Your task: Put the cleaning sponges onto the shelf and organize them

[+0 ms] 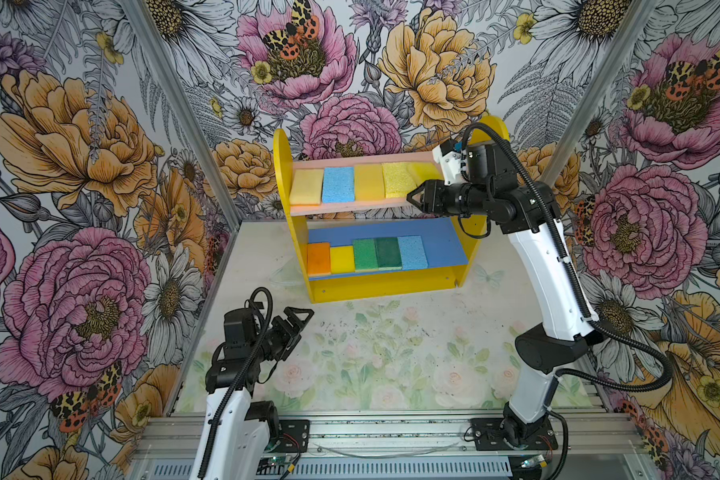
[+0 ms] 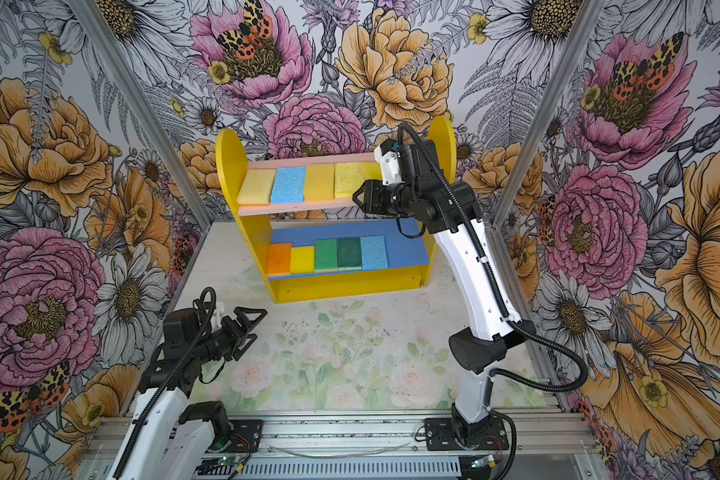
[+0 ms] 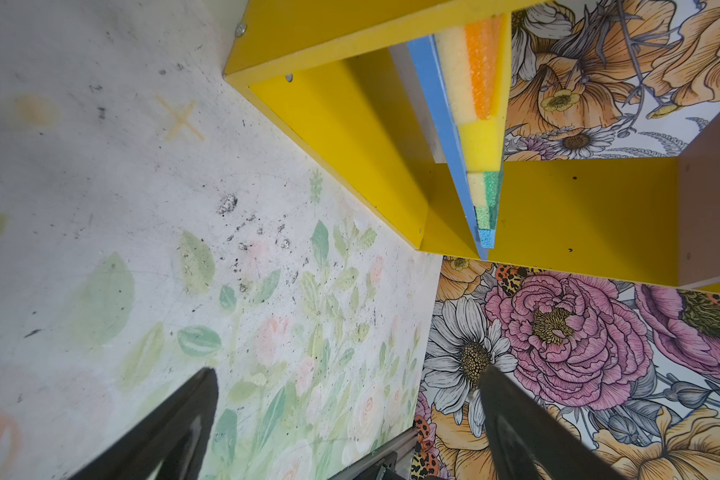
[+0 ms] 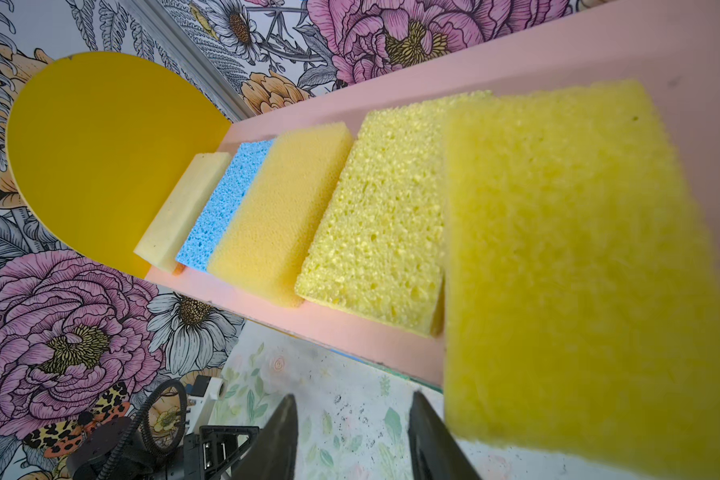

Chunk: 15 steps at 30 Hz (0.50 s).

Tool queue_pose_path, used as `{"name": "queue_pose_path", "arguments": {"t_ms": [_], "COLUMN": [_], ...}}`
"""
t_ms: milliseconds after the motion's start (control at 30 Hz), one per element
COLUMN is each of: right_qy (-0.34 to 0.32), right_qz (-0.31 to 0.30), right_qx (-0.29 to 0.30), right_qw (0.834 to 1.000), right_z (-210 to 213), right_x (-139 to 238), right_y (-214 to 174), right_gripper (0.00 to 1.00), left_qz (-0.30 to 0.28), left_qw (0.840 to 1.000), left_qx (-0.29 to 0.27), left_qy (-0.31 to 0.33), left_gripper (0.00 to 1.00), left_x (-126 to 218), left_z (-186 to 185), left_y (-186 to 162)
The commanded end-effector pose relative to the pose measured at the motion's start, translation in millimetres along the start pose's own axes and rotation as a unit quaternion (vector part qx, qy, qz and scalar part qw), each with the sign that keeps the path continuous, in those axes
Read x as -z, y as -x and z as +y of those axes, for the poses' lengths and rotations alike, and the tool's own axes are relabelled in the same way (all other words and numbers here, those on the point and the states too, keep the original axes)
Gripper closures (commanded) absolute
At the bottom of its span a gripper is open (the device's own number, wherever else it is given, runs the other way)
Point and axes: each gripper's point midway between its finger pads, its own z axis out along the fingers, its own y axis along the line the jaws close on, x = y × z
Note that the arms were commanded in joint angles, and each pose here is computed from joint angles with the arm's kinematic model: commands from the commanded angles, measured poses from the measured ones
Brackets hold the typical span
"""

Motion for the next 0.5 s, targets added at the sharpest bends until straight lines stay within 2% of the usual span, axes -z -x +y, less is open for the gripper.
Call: {"name": "queue_pose_path", "arguments": {"t_ms": [0,233,467], "right_qy": [0.014,0.018,0.035], "right_qz": [-0.019,-0.013,-0.028], "right_qx": [0.002,-0.006,0.004], "right_qw": [1.000,1.000,0.999], "right_z": [2,1,18], "right_x": [0,-3,11], "right_y": [14,12,17], "right_gripper": [0.55,0.55,0.55], "left_qz": [-0.007,-0.008,-0.010], "left_qw": [1.000,1.000,1.000], "left_qx": [-0.015,-0.013,-0.013], "left_qy": [-0.015,-0.014,-0.013], "left_gripper": [0.01,0.01,0.01], "left_x": [1,1,1], "left_z": [-7,-6,-6], "left_y": [5,6,7]}}
